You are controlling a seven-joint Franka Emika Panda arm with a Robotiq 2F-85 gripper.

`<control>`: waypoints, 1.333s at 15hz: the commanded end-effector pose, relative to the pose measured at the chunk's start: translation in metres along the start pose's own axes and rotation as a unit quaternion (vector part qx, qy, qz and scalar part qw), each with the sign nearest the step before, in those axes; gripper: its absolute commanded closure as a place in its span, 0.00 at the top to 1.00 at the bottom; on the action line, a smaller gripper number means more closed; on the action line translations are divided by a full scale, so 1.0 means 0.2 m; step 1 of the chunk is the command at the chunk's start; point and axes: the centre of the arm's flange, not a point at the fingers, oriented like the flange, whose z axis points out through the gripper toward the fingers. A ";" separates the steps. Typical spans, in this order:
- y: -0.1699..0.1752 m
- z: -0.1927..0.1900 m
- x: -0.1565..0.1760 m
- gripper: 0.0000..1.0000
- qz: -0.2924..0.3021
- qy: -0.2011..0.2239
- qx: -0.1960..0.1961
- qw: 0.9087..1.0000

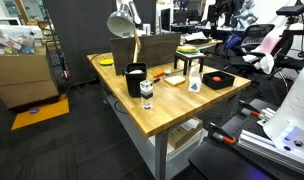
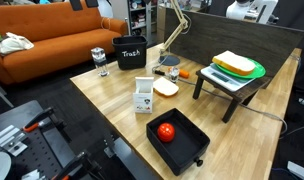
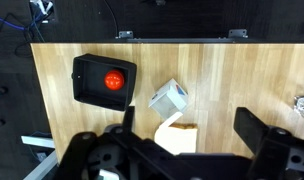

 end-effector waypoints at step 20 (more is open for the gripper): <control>0.26 0.23 0.57 1.00 0.193 -0.023 0.015 0.981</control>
